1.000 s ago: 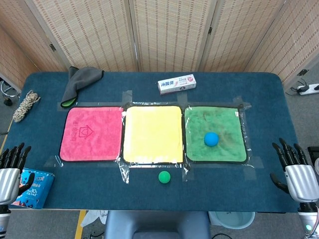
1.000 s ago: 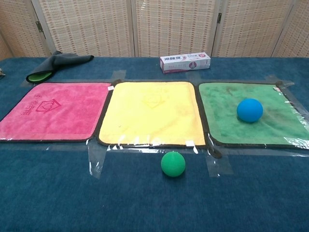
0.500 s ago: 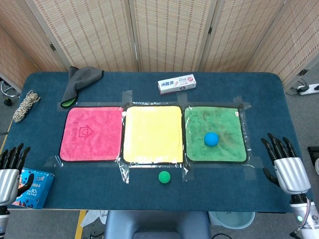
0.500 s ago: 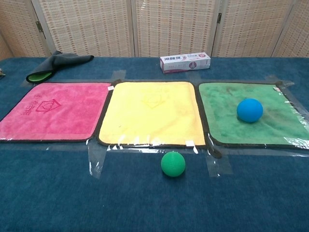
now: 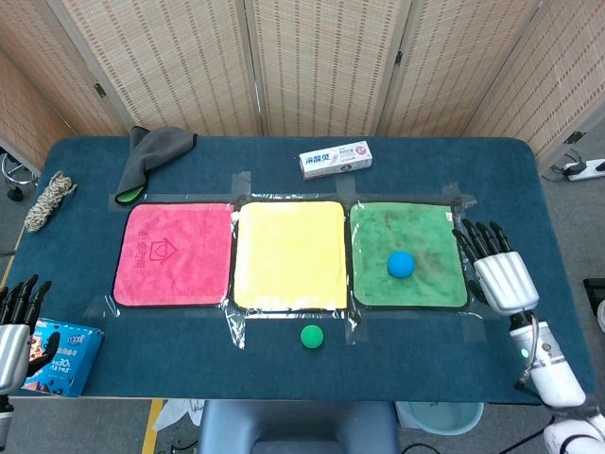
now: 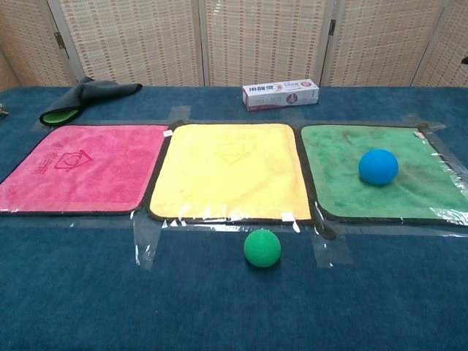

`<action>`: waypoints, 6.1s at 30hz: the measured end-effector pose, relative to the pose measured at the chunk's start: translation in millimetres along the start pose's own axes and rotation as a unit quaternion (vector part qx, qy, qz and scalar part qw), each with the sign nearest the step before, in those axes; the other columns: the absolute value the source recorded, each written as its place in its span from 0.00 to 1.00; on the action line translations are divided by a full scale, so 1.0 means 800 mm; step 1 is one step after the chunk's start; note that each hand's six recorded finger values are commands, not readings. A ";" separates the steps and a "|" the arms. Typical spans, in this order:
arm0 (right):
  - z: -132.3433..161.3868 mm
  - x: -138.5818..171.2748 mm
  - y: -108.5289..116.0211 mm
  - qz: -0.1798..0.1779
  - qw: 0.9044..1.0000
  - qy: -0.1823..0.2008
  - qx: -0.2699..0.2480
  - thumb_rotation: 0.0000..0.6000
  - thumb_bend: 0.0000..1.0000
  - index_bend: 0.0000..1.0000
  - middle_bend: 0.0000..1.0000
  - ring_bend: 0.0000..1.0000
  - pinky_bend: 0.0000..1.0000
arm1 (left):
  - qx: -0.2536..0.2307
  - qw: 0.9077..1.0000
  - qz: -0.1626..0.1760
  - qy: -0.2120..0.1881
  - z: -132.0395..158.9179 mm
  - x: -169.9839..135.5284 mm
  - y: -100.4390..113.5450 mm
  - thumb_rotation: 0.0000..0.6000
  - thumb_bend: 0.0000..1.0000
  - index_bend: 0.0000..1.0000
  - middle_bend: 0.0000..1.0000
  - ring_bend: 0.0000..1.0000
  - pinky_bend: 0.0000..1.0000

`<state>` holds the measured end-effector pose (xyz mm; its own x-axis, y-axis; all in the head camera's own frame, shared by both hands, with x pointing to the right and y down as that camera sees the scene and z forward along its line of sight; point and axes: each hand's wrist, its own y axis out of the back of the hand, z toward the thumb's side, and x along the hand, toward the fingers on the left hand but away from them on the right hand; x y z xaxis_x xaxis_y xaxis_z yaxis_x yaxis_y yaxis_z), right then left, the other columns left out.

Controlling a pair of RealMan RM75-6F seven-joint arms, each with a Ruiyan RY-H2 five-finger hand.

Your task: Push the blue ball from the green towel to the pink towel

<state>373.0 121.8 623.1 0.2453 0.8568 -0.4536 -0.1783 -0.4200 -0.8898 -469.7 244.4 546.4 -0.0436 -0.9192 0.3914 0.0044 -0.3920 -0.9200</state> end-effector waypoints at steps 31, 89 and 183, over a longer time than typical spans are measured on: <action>0.044 -0.138 -0.099 0.045 0.999 0.027 0.016 1.00 0.06 0.00 0.00 0.00 0.00 | -0.016 1.000 -0.005 0.001 0.001 -0.007 0.010 1.00 0.44 0.06 0.04 0.06 0.00; 0.120 -0.109 -0.096 0.038 0.991 0.127 0.035 1.00 0.06 0.00 0.00 0.00 0.00 | -0.022 0.999 -0.026 -0.008 0.003 -0.014 0.003 1.00 0.44 0.07 0.04 0.07 0.00; 0.407 -0.186 -0.026 -0.098 0.956 0.273 0.031 1.00 0.06 0.00 0.00 0.00 0.00 | -0.025 1.000 -0.008 0.015 -0.020 -0.045 0.035 1.00 0.44 0.07 0.04 0.07 0.00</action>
<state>29.7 100.4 725.6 0.7381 0.6256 -0.2526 -0.1306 -0.2349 -0.9632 -484.2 267.3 506.5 -0.0723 -0.9112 0.4056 -0.0463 -0.4031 -0.9140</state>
